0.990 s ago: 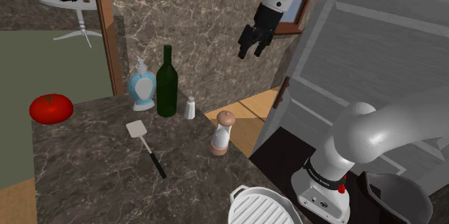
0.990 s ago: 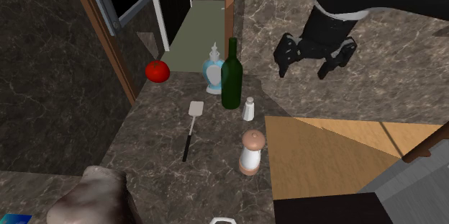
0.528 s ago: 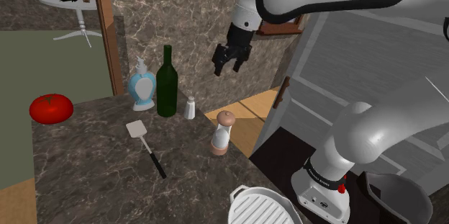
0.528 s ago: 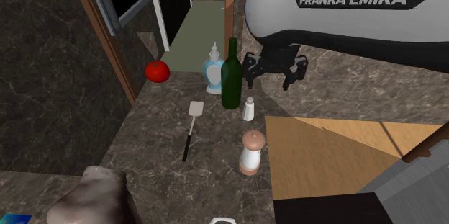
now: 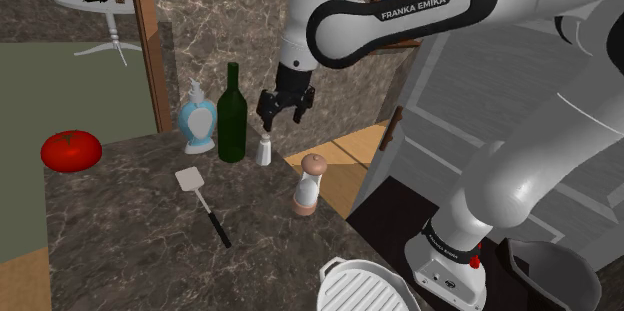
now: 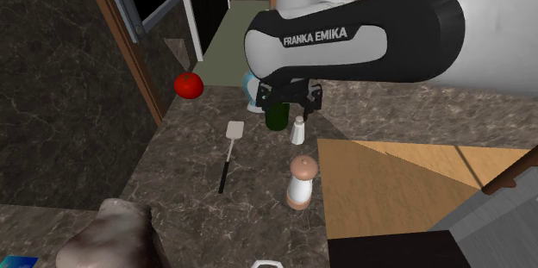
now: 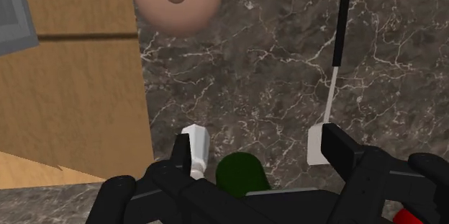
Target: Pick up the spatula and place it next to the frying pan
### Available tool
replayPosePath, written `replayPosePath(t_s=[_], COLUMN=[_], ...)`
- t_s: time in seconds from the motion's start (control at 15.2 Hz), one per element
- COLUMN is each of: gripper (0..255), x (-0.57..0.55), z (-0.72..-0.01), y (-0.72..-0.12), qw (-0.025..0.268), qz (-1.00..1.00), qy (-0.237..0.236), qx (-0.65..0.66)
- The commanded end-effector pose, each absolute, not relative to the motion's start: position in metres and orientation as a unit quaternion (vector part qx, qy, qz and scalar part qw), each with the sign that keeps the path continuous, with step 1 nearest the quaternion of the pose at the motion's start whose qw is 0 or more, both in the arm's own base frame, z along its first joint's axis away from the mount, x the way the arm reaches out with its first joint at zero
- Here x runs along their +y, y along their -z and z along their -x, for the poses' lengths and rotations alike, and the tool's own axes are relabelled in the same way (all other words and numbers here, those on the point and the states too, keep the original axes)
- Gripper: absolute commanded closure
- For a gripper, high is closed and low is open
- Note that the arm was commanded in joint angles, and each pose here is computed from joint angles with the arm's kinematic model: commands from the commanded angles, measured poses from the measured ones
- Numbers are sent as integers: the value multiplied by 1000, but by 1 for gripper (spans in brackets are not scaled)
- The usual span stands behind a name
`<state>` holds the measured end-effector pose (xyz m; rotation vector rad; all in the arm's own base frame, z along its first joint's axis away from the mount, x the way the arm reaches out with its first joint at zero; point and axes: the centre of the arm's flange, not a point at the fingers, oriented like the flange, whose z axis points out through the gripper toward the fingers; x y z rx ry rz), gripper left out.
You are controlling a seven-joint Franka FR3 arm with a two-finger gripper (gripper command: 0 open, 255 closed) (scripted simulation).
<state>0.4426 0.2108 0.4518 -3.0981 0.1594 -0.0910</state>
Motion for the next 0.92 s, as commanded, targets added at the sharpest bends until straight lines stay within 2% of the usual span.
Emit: replayPosePath(t_s=[0.0, 0.86], gripper=[0, 0], x=[230, 345], z=[-453, -516], y=[-435, -315], qw=[18, 7], qz=[998, 997], qy=[23, -17], qx=[54, 70])
